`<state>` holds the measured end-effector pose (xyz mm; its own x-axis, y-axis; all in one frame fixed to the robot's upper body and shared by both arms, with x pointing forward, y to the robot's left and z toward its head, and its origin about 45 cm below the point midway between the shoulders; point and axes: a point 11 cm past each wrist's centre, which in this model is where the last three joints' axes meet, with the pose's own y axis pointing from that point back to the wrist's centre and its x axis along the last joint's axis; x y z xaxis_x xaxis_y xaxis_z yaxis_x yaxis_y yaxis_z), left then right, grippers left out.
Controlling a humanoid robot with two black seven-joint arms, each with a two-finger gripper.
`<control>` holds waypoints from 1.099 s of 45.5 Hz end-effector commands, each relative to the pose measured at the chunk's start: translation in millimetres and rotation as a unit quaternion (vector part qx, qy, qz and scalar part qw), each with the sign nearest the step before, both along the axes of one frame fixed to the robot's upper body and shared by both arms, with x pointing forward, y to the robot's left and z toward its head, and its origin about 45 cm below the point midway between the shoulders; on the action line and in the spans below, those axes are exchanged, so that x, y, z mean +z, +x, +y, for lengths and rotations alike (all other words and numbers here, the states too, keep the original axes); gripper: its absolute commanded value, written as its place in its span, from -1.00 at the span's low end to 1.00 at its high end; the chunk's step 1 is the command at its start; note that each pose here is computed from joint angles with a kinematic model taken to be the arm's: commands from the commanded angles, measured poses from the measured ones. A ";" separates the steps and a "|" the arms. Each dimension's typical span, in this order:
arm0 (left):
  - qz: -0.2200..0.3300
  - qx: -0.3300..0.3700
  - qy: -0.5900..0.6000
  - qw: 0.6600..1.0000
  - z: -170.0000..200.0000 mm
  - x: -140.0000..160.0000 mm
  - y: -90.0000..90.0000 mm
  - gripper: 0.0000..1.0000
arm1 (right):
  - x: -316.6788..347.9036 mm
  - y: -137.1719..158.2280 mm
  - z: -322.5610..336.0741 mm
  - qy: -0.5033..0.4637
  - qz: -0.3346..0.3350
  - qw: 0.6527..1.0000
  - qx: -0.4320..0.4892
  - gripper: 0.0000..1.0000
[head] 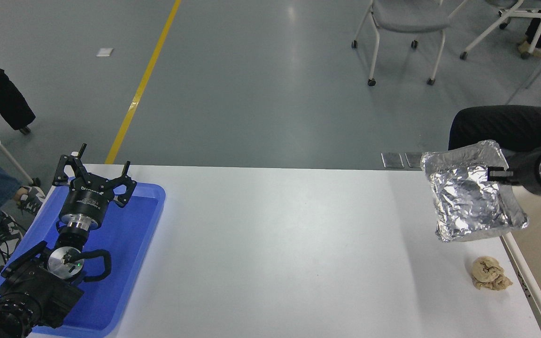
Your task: Pick up foil plate and place in dustbin
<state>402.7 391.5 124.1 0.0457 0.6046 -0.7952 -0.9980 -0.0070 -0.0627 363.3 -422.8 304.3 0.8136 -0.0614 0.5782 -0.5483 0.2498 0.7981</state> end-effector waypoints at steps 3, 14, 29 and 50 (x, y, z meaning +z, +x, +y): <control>0.000 0.000 0.001 1.000 1.1 0.3 -0.1 1.00 | 43.9 -12.8 3.1 -0.015 -0.006 1.000 0.009 -1.00; 0.000 0.000 0.001 1.000 1.1 0.3 -0.1 1.00 | 53.9 -12.0 3.0 -0.027 -0.010 1.000 0.013 -1.00; 0.001 0.000 0.001 1.000 1.3 -0.3 -0.7 1.00 | 53.9 -25.6 -50.5 -0.125 0.021 0.991 0.037 -1.00; 0.000 0.001 0.001 1.000 1.3 0.4 -0.1 1.00 | 12.2 -16.2 -173.0 -0.219 -0.008 0.975 0.025 -1.00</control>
